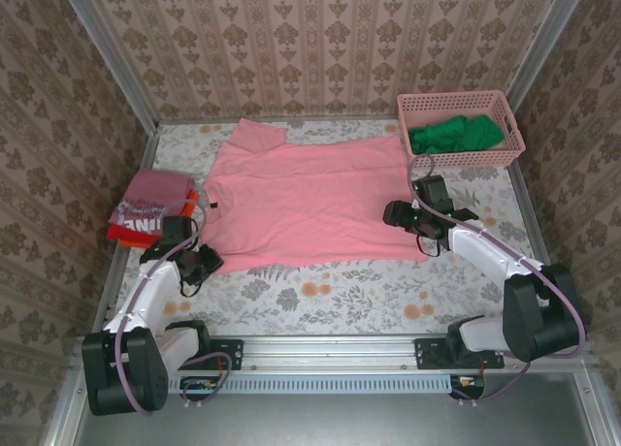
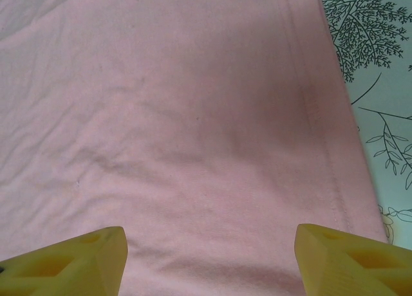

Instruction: Fold and stack the t-shirts

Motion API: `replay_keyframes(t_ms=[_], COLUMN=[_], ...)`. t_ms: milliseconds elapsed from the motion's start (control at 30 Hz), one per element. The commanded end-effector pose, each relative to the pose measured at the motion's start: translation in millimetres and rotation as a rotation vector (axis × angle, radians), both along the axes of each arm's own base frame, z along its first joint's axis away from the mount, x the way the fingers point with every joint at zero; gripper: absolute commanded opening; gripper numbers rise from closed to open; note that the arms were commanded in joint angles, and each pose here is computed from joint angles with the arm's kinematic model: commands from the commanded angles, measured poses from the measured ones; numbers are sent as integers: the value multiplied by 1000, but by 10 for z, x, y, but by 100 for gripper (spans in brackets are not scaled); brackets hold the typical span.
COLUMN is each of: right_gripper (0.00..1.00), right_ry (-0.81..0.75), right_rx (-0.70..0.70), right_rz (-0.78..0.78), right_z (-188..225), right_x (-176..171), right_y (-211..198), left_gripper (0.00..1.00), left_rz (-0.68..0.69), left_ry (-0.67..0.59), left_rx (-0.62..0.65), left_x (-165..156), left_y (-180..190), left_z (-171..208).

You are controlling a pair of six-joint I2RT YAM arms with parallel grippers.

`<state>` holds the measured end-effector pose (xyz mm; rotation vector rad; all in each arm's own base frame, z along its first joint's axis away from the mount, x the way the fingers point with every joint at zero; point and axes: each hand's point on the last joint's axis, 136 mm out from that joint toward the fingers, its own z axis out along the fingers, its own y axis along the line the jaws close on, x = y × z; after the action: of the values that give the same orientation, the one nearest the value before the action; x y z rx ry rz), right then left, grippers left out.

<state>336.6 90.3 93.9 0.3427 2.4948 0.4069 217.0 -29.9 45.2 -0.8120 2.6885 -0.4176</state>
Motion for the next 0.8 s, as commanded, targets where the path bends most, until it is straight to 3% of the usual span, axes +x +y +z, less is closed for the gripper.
replay_keyframes(t_ms=[0,67,267,500,767], right_gripper=[70,70,68,64,53], right_ry=[6,6,32,160,232], right_rx=[0,1,-48,-42,80], right_rz=[-13,-17,-134,-381,-329], right_z=[1,15,-9,-387,-575], right_x=[-45,-51,-176,-642,-670], right_y=[-33,-38,-280,-852,-643], left_gripper=[7,0,0,0,0], left_rz=[-5,-4,-2,-1,-14], left_ry=[9,11,4,-26,-71], left_rx=[26,17,4,-6,-36], left_x=[-41,-39,-66,-30,95], left_y=[34,21,3,-15,-71], left_z=[-57,-47,-4,88,294])
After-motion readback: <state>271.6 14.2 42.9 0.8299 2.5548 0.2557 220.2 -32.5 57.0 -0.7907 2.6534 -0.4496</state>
